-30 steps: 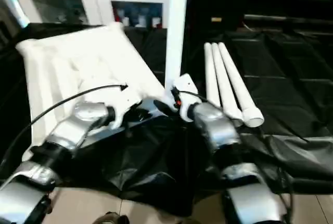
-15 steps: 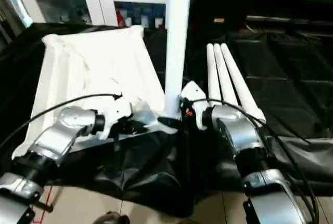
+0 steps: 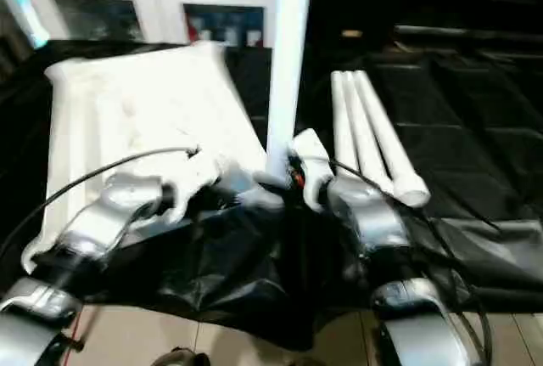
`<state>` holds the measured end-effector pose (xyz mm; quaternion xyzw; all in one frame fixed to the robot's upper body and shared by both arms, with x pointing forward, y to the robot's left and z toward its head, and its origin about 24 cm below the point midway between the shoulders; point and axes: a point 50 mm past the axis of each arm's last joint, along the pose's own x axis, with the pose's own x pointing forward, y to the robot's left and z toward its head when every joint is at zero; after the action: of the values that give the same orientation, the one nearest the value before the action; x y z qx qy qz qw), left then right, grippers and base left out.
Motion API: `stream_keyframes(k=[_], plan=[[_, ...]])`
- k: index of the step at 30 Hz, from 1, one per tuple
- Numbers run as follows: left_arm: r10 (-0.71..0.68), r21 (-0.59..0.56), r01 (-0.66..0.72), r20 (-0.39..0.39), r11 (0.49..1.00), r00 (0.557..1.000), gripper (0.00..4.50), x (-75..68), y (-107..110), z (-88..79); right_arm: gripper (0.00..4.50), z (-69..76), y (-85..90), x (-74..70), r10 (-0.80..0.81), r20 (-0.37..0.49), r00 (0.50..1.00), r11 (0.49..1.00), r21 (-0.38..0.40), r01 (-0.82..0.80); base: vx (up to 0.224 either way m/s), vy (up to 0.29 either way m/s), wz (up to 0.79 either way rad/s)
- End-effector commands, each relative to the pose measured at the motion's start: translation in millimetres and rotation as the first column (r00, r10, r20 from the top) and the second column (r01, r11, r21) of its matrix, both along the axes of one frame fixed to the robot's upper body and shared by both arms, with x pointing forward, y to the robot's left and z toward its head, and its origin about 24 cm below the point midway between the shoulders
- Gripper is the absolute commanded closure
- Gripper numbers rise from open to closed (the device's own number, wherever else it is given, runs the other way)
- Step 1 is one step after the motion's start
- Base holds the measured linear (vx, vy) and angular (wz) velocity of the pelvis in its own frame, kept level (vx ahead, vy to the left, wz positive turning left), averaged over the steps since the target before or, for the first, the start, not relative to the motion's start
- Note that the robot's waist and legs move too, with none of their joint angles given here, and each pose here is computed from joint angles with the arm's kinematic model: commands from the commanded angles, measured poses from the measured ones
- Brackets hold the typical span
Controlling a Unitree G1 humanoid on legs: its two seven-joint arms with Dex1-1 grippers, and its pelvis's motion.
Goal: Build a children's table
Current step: Rotate leg to tighten
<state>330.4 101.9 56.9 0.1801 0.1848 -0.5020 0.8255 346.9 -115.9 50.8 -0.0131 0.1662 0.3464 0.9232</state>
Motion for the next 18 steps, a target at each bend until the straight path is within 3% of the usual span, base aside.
stream_keyframes(k=[1,3,6,7,11,15,18], plan=[[0.037,-0.112,-0.027,0.091,0.993,0.995,4.50,12.2,-22.8,25.9,1.78,-13.5,9.0,1.3,-0.112,-0.074,0.991,0.994,-0.008,0.112,0.000,0.000,0.00],[0.096,-0.122,-0.083,0.106,0.989,0.990,4.50,19.3,-29.9,29.4,1.78,-14.5,24.3,2.3,-0.142,-0.077,0.987,0.989,0.015,0.144,0.000,0.000,0.00],[0.074,-0.143,-0.057,0.118,0.988,0.990,4.50,19.2,-39.9,33.1,1.78,-10.4,50.1,0.5,-0.087,-0.055,0.995,0.994,0.060,0.090,0.000,0.000,0.00],[0.064,-0.144,-0.046,0.120,0.989,0.991,4.50,18.3,-41.2,33.2,1.22,-9.4,53.7,0.5,-0.082,-0.054,0.995,0.994,0.071,0.086,0.000,0.000,0.00],[0.040,-0.137,-0.024,0.117,0.990,0.992,4.50,15.2,-40.1,30.8,0.88,-6.2,55.6,1.7,-0.069,-0.056,0.996,0.992,0.099,0.074,0.000,0.000,0.00],[0.002,-0.129,0.012,0.108,0.992,0.994,4.50,9.4,-31.5,24.9,0.62,-2.1,43.7,4.7,-0.043,-0.021,0.999,0.997,0.066,0.045,0.000,0.000,0.00],[-0.051,-0.121,0.063,0.102,0.991,0.994,4.50,3.0,-22.5,22.4,0.62,1.3,28.9,0.1,0.083,-0.003,0.997,0.996,0.042,-0.083,0.000,0.000,0.00]])
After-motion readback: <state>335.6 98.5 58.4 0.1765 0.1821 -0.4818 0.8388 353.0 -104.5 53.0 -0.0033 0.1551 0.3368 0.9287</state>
